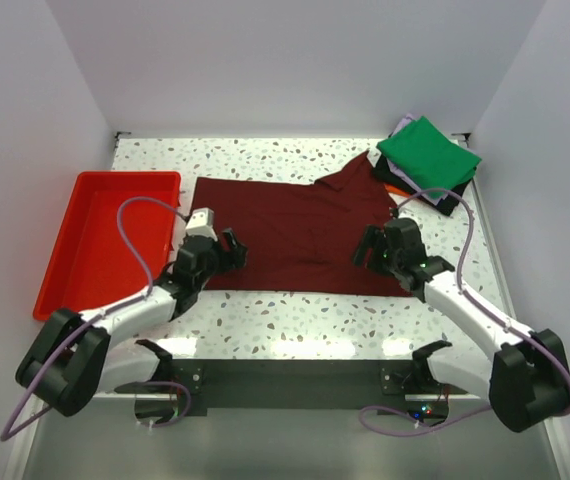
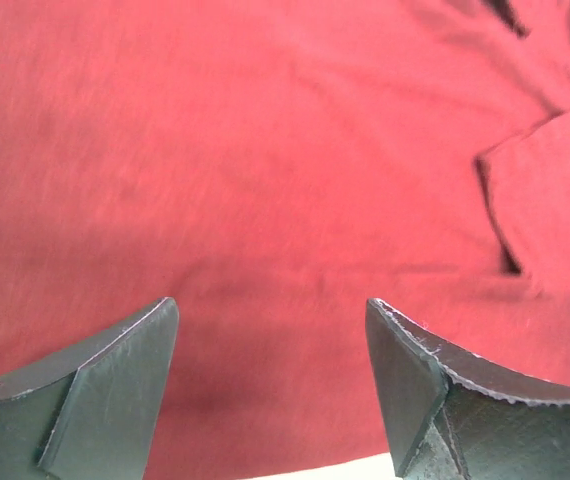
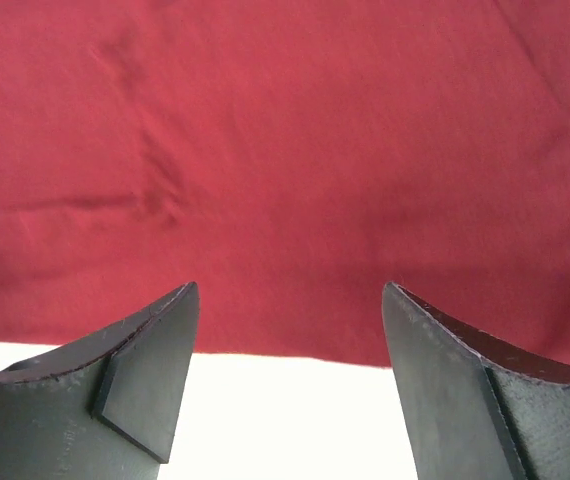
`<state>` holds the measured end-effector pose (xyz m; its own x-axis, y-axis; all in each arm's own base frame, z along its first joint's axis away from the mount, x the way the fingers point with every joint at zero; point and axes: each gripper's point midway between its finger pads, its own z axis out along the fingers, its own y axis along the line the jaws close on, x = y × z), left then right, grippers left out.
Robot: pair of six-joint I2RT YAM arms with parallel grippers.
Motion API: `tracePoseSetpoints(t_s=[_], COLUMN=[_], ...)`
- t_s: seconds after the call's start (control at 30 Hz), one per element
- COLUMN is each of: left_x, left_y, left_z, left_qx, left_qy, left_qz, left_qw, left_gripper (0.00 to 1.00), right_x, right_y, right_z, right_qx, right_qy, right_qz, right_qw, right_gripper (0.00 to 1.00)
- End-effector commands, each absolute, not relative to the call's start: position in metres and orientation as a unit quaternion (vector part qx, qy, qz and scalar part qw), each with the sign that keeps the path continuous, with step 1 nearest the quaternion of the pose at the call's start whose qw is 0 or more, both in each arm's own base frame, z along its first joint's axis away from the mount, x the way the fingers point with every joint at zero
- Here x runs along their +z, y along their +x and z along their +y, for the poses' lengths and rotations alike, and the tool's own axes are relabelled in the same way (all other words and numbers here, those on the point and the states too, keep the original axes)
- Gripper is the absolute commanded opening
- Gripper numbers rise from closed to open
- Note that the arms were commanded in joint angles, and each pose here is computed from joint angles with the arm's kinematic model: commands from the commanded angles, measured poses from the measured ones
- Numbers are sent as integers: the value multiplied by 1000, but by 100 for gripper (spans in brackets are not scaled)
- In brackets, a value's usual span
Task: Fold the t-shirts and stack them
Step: Fold the tshirt
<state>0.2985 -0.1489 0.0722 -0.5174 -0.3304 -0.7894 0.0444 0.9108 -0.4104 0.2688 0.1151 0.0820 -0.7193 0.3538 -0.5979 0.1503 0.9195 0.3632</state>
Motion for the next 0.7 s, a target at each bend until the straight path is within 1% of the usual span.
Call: tracePoseSetpoints(t_s=[0.0,0.03,0.07,0.13,0.17,0.2,0.3,0.53,0.63,0.67], left_x=[107,107,99,102,92,96,80,44,31,30], left_y=[336,341,346,357,359,364,365,349,338,336], left_z=[-165,-168,-170,-178,-179,-183,-192,-184,-178,-177], left_qx=[-194,-193,-184,-189,-187,-200,-210,-198,-194,-198], left_qy=[-62,-57,-48,-41,-35,-34,-23,-26,-33,-38], left_qz=[822,823,830,823,826,813,817,838,848,847], left_qw=[532,531,525,534,531,546,536,507,493,492], left_gripper=[81,81,81,82,82,83,84,84,84,84], right_x=[109,101,108,108,102,102,86,47,32,23], right_y=[311,317,328,340,350,355,363,345,329,318], right_z=[124,126,131,136,140,142,148,143,139,133], right_qx=[152,148,157,161,161,162,161,144,133,120], right_qy=[112,110,104,96,89,85,73,70,81,94], right_qz=[891,894,885,881,880,879,884,908,924,934], right_qw=[412,409,427,435,439,441,433,387,348,324], right_gripper=[77,77,77,77,77,77,77,77,77,77])
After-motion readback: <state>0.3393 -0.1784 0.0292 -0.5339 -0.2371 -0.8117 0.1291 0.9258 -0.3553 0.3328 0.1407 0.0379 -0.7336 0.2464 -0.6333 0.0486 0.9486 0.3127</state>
